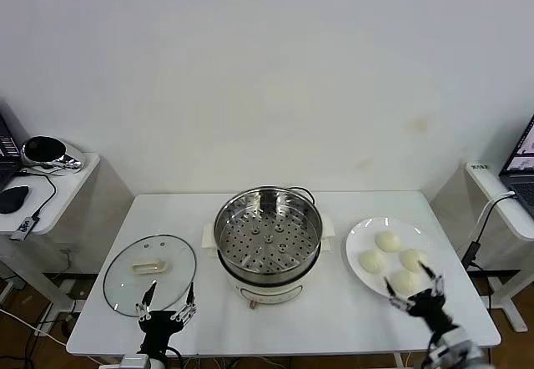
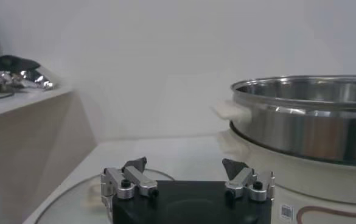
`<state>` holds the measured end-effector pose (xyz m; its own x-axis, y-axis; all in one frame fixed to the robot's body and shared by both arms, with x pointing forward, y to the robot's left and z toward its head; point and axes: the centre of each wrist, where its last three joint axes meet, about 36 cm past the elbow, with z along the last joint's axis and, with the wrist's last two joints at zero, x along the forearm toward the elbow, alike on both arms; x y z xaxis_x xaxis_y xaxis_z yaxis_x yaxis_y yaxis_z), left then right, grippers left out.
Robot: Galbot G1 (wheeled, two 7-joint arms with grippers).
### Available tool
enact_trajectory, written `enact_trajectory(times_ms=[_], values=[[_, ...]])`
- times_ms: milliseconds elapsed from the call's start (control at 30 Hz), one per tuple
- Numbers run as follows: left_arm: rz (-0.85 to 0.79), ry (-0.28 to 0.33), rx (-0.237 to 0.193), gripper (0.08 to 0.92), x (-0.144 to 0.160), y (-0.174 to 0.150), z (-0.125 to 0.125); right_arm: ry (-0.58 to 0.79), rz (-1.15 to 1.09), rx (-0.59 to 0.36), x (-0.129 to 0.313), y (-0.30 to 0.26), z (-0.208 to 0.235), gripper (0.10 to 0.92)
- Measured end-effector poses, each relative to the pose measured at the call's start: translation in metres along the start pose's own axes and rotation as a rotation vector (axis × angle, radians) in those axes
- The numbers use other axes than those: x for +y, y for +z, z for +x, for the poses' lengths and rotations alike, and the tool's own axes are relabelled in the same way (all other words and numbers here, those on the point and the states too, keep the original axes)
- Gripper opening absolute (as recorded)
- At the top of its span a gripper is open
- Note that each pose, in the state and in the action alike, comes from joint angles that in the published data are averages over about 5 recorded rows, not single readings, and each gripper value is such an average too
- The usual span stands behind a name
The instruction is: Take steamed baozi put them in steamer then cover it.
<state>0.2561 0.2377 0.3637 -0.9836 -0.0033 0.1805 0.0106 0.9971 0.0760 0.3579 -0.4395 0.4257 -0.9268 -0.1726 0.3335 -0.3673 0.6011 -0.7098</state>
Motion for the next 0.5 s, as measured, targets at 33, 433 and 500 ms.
enact_trajectory(times_ms=[33, 433, 500], values=[[0.000, 0.001, -0.002, 0.823, 0.000, 0.000, 0.000, -0.014, 0.018, 0.004, -0.006, -0.001, -0.003, 0.823], [0.004, -0.007, -0.045, 0.823, 0.002, -0.002, -0.004, -0.386, 0.327, 0.128, -0.113, -0.037, -0.090, 0.823], [0.001, -0.012, -0.048, 0.823, 0.003, -0.002, -0.004, -0.451, 0.361, 0.150, -0.123, -0.043, -0.104, 0.823]])
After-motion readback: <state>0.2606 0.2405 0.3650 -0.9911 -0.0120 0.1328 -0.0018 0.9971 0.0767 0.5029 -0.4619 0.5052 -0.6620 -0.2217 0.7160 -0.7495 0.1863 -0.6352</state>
